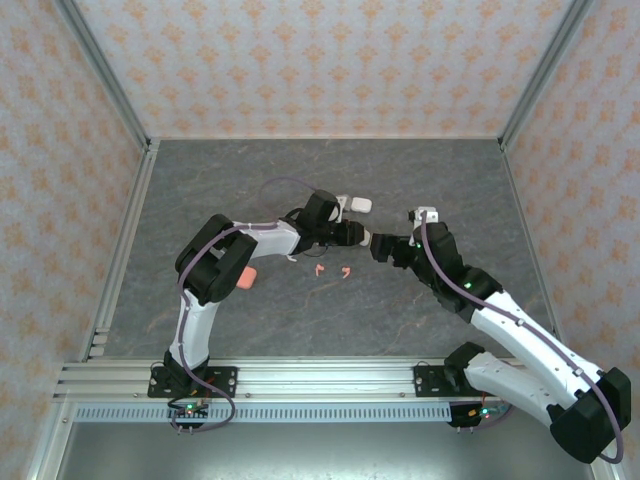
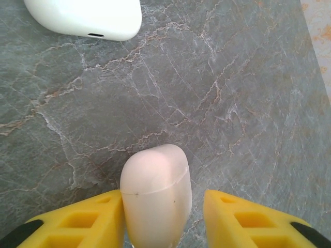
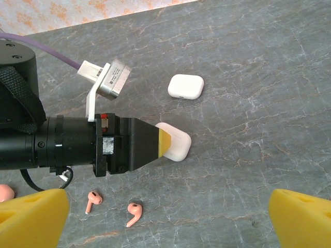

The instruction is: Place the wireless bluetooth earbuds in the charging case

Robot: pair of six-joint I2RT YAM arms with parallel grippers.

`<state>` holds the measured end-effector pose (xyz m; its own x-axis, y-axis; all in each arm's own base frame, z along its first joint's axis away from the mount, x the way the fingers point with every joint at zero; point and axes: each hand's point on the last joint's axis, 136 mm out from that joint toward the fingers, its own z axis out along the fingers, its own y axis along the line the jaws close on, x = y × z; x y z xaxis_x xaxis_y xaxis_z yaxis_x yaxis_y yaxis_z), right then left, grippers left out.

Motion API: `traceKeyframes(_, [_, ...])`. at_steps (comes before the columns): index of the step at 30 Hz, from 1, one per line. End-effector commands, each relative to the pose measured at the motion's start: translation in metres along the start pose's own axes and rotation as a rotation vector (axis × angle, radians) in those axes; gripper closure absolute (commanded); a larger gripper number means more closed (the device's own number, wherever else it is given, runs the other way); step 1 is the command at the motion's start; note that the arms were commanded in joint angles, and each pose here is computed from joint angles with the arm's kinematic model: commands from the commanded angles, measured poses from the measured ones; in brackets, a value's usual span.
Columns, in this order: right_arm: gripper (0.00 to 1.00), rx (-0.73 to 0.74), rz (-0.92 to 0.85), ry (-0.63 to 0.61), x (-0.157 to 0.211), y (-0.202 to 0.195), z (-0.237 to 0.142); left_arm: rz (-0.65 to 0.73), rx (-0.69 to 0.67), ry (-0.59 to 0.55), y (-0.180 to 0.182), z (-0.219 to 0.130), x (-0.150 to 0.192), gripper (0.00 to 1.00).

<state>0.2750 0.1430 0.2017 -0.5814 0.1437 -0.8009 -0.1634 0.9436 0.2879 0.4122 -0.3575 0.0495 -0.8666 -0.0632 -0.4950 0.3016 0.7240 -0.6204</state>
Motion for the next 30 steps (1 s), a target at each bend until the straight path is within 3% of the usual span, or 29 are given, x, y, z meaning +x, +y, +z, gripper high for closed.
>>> traceKeyframes(1, [0.01, 0.011, -0.004, -0.009, -0.005, -0.002, -0.005, 0.038, -0.055, -0.037, 0.002, -0.014, -0.010, 0.54])
traceKeyframes(7, [0.01, 0.006, 0.007, -0.026, -0.008, -0.003, -0.012, 0.096, -0.096, -0.096, -0.006, -0.050, -0.024, 0.47])
traceKeyframes(16, [0.01, -0.003, -0.017, 0.011, -0.006, 0.000, -0.017, 0.072, -0.097, -0.275, -0.014, -0.153, -0.057, 0.38])
traceKeyframes(23, [0.07, -0.085, -0.054, 0.017, -0.021, 0.022, -0.019, -0.023, -0.236, -0.349, 0.028, -0.229, -0.051, 0.26])
traceKeyframes(30, [0.10, -0.153, -0.106, 0.122, -0.027, 0.053, 0.006, -0.158, -0.285, -0.434, 0.076, -0.282, -0.035, 0.11])
